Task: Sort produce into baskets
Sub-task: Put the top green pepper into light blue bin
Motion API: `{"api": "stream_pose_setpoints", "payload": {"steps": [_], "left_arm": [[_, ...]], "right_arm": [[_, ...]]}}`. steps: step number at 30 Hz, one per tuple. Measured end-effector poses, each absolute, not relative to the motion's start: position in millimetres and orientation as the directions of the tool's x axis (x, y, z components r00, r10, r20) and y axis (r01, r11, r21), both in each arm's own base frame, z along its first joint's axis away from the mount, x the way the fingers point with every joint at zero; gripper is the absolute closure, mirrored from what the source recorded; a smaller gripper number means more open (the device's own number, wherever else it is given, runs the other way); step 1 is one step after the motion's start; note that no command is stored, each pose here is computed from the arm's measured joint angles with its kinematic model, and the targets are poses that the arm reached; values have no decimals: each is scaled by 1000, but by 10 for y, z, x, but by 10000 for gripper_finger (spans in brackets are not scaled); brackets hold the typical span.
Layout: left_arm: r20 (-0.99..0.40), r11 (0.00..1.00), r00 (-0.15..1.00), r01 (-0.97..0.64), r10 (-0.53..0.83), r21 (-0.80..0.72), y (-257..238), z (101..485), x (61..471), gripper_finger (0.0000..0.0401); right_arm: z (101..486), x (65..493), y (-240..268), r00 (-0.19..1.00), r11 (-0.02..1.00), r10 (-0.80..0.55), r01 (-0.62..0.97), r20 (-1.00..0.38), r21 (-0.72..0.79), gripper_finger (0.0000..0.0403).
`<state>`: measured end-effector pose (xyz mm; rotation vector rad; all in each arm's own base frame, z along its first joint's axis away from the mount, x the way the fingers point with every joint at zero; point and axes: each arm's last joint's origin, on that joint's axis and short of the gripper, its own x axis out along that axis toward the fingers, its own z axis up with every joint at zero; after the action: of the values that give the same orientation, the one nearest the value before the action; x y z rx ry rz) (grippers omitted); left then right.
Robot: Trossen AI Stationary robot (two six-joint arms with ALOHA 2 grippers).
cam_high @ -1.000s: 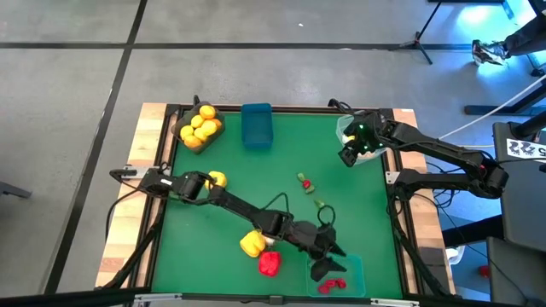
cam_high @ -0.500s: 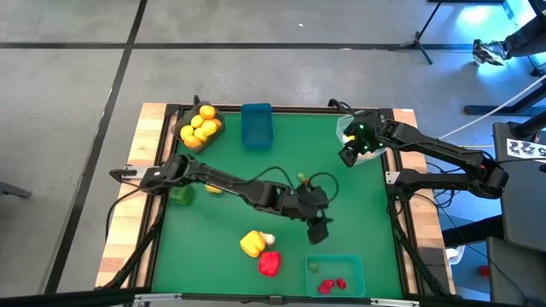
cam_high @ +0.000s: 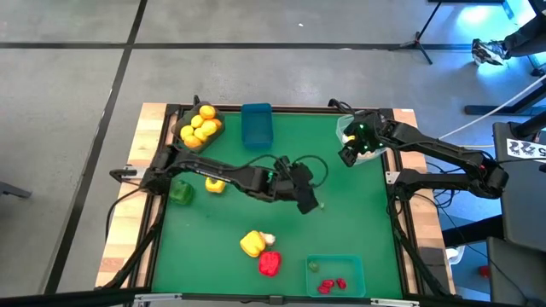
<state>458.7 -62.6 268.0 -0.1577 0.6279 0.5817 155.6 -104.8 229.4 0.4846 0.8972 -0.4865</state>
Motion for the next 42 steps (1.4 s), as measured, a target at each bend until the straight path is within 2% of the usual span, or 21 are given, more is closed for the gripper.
{"api": "stream_pose_setpoints", "payload": {"steps": [3, 8, 13, 15, 16, 19, 22, 28, 34, 42], "left_arm": [[-597, 815, 649, -579, 471, 14, -511, 2596, 4383, 187], [-513, 834, 767, -528, 386, -161, -358, 2576, 3894, 188], [-321, 808, 866, -483, 384, -338, -257, 2364, 3557, 188], [-236, 777, 880, -475, 412, -414, -235, 2364, 3483, 188], [-235, 761, 871, -491, 431, -425, -226, 2308, 3458, 187], [-270, 745, 841, -540, 468, -390, -182, 2137, 3437, 187], [-261, 770, 837, -546, 481, -330, -119, 2123, 3468, 187], [-321, 873, 866, -454, 384, -180, 22, 1911, 3626, 175], [-353, 926, 890, -353, 288, -135, 150, 1745, 3891, 134], [-374, 950, 878, -312, 300, 30, 278, 1618, 4019, 67]], "right_arm": [[2306, 1569, -1057, 546, 791, -204, 581, -813, 192, 159], [2319, 1583, -1073, 554, 789, -231, 587, -800, 179, 159], [2335, 1601, -1085, 572, 786, -244, 590, -783, 186, 159], [2338, 1603, -1088, 574, 778, -247, 597, -781, 193, 159], [2339, 1604, -1090, 573, 777, -251, 600, -780, 190, 159], [2343, 1608, -1094, 576, 776, -257, 601, -776, 190, 159], [2348, 1613, -1097, 581, 772, -261, 605, -771, 194, 159], [2350, 1615, -1099, 584, 762, -262, 614, -768, 206, 159], [2350, 1615, -1098, 583, 755, -262, 620, -769, 213, 159], [2350, 1614, -1098, 583, 755, -261, 620, -769, 213, 159]]}}
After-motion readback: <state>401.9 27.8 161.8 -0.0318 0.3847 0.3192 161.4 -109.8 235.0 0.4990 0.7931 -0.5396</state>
